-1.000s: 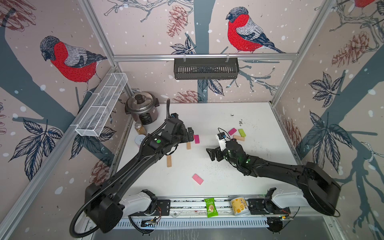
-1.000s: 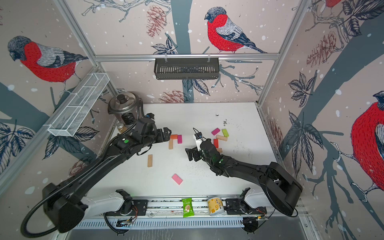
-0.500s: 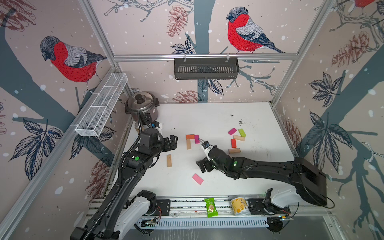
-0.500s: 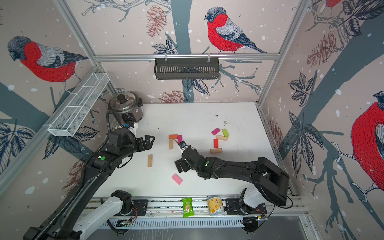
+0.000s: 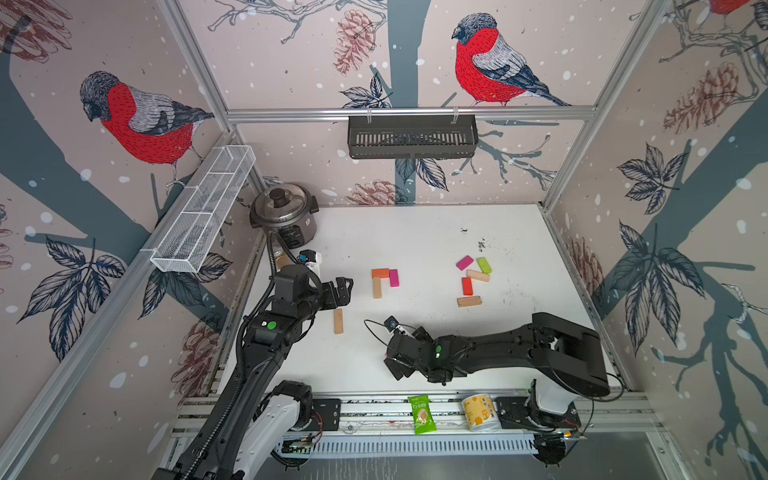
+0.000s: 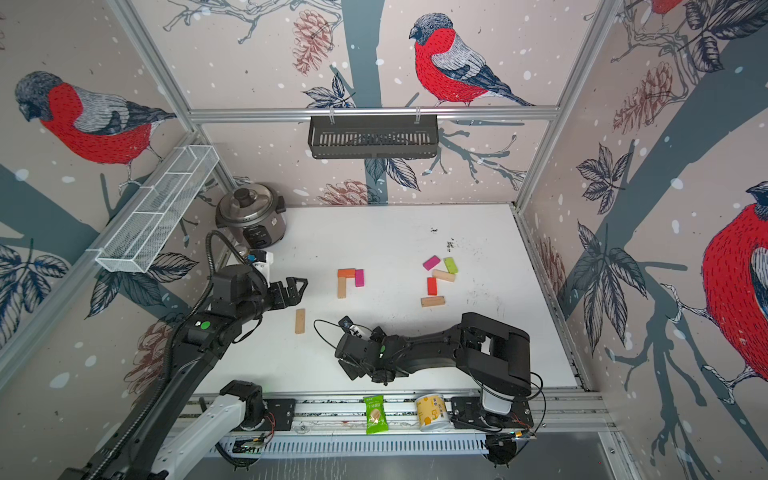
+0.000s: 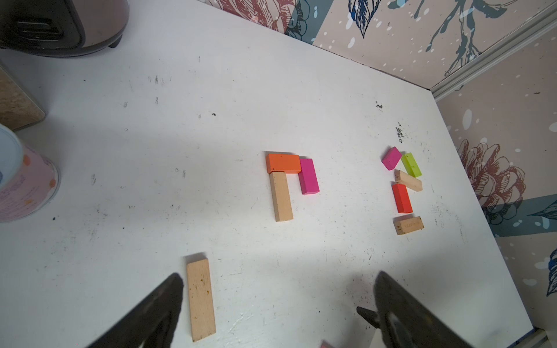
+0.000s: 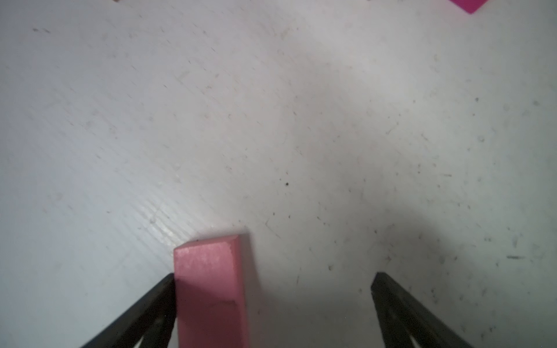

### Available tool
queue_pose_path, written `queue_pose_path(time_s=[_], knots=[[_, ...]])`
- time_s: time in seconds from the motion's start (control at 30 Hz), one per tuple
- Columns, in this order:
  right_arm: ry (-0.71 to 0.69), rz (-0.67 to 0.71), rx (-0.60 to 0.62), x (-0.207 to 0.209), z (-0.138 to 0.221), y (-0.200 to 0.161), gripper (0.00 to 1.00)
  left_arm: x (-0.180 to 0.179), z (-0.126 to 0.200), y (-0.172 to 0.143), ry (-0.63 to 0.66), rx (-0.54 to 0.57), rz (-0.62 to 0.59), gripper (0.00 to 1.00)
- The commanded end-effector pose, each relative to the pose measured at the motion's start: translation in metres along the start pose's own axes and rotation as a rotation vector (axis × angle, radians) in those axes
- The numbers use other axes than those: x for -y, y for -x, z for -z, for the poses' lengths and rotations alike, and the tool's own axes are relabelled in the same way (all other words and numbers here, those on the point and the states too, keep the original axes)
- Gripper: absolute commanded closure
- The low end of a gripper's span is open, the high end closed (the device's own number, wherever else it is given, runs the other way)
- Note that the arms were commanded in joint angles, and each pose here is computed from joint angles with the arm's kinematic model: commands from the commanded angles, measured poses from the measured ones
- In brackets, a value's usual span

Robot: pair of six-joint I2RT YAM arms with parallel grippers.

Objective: Assemble the letter p with building blocks
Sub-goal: Pick up the building block from the center of the board.

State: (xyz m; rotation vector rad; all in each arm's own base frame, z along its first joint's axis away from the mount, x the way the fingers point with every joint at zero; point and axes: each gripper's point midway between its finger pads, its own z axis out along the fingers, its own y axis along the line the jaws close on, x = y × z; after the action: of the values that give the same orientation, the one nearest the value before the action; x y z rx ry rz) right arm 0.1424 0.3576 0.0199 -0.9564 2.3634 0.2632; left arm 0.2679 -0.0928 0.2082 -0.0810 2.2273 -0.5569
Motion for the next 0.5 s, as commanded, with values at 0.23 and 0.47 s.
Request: queue_pose_path(time_s=[0.23,0.47], knots=[[-0.033,-0.035,-0.047,0.011,0.006,-0.023,0.0,0.002,0.001,0.008,-0.01,0.039,-0.008,0.03],[-0.018,-0.111,-0.074,0.04,0.013,-0.026,0.0,0.001,0.001,0.007,-0.011,0.039,-0.007,0.03]])
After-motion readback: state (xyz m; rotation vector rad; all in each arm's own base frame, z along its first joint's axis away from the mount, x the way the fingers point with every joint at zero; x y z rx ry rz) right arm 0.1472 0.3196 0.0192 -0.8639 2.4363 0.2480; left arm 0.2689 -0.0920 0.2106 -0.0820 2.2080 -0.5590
